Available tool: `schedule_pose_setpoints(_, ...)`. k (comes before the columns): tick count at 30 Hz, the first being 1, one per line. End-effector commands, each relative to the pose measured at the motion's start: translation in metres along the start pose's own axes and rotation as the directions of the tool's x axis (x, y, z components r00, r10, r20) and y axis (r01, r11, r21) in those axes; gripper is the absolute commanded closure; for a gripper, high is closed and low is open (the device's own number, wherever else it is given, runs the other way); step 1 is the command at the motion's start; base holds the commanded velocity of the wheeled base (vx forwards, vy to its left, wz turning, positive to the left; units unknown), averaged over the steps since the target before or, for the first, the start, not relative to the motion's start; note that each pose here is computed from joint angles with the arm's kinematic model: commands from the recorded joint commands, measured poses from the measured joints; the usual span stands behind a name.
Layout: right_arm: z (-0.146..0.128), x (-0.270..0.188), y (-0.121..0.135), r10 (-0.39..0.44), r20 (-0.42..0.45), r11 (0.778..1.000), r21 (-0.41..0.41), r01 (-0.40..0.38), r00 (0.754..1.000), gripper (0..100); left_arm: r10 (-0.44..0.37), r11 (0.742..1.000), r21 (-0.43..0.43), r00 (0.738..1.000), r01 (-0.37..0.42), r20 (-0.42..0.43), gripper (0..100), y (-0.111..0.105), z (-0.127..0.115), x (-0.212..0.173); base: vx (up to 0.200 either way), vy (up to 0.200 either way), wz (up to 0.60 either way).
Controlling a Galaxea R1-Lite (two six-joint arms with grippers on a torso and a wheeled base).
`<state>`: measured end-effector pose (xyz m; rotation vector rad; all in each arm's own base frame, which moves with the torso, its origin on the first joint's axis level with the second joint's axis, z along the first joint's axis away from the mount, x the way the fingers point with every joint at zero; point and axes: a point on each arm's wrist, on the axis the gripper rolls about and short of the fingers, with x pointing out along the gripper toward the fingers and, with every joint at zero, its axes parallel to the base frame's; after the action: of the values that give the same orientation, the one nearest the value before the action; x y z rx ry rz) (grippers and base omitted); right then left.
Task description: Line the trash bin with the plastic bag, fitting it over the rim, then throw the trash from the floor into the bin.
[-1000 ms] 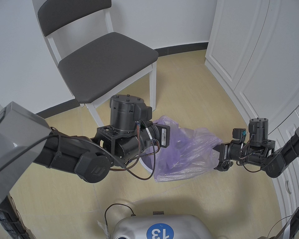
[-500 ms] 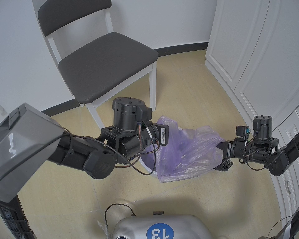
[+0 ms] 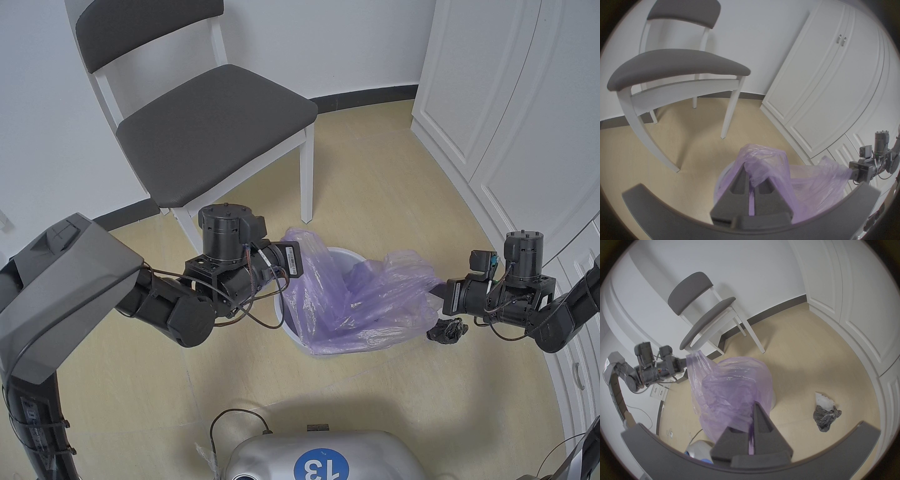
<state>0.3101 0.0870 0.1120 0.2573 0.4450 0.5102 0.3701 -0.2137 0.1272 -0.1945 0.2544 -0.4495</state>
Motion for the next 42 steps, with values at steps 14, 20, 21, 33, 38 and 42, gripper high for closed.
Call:
schedule_pose_setpoints(14,-0.006,0.010,-0.006,-0.022,-0.023,0.999,0.027,0.022,0.999,100,0.052,0.998,-0.032,0.998,-0.053,-0.030,100,0.020,-0.002,-0.038,0.000,0.000,0.00)
schedule_pose_setpoints(20,0.002,-0.005,0.001,-0.034,-0.070,0.999,0.004,0.035,0.997,100,0.026,0.999,-0.025,0.999,-0.027,-0.033,100,0.009,0.003,-0.061,0.000,0.000,0.00)
schedule_pose_setpoints(21,0.003,-0.007,0.001,-0.036,-0.076,0.999,-0.002,0.036,0.997,100,0.027,0.999,-0.024,0.999,-0.028,-0.039,100,0.008,0.002,-0.064,0.000,0.000,0.00)
schedule_pose_setpoints(33,0.006,-0.023,0.003,-0.062,-0.132,0.997,-0.054,0.055,0.989,100,0.022,1.000,-0.015,0.994,-0.024,-0.108,100,0.005,-0.015,-0.086,0.000,0.000,0.00)
schedule_pose_setpoints(38,0.003,-0.024,0.003,-0.064,-0.143,0.996,-0.071,0.054,0.988,100,0.016,1.000,-0.012,0.993,-0.018,-0.121,100,0.003,-0.018,-0.092,0.000,0.000,0.00)
schedule_pose_setpoints(42,0.003,-0.025,0.003,-0.065,-0.146,0.996,-0.076,0.054,0.987,100,0.012,1.000,-0.010,0.992,-0.013,-0.127,100,0.002,-0.019,-0.098,0.000,0.000,0.00)
